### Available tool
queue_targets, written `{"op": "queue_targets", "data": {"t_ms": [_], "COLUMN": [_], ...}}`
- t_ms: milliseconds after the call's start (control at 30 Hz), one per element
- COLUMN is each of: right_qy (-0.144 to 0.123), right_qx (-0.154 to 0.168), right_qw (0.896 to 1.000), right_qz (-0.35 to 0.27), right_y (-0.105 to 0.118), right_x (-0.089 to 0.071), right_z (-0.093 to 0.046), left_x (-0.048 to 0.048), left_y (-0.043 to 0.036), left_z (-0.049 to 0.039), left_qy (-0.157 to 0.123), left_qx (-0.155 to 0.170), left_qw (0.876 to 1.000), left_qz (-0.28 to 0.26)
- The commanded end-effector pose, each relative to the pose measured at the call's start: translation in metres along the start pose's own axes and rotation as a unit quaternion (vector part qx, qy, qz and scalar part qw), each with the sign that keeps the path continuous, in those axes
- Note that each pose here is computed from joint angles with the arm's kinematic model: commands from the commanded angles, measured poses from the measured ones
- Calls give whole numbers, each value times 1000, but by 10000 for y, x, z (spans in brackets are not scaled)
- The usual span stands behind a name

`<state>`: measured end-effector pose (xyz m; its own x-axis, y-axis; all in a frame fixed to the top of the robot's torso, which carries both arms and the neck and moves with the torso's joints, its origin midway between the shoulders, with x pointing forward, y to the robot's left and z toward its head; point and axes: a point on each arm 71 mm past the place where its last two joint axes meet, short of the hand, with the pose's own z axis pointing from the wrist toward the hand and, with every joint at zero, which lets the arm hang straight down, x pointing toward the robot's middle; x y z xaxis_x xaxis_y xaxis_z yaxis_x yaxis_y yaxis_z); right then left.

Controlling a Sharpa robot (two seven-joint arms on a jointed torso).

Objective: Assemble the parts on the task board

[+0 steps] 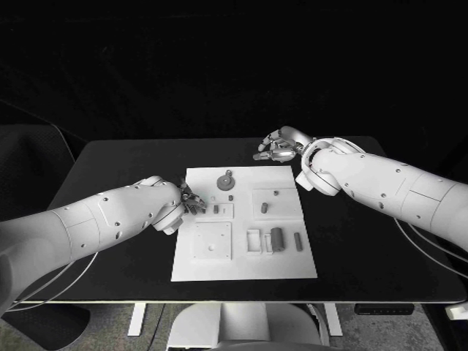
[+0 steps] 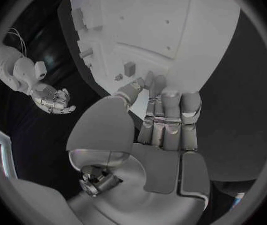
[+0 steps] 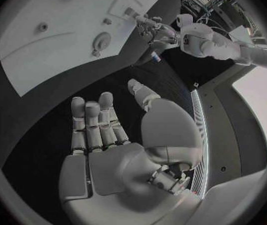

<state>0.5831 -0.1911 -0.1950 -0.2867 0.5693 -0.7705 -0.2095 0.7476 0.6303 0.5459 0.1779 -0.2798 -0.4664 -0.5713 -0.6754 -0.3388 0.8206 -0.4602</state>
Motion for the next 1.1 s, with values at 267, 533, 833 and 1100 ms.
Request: {"op": "queue_targets", "data": {"t_ms": [267, 533, 833, 1100], "right_qy": [8, 9, 9, 10], "right_qx": [-6, -7, -8, -8], "right_qw": [1000, 1000, 1000, 1000], "right_qz": [1, 1, 1, 2], "right_y": [24, 32, 37, 40], "right_x": [25, 30, 35, 38], "right_z": [0, 1, 0, 0], "left_x": [23, 37, 45, 62], "left_y": [6, 13, 10, -8], "left_z": [11, 20, 25, 24], "left_qy": [9, 11, 17, 24], "left_qx": [-5, -8, -11, -6], "left_qw": [1000, 1000, 1000, 1000], "left_qz": [3, 4, 11, 17]}}
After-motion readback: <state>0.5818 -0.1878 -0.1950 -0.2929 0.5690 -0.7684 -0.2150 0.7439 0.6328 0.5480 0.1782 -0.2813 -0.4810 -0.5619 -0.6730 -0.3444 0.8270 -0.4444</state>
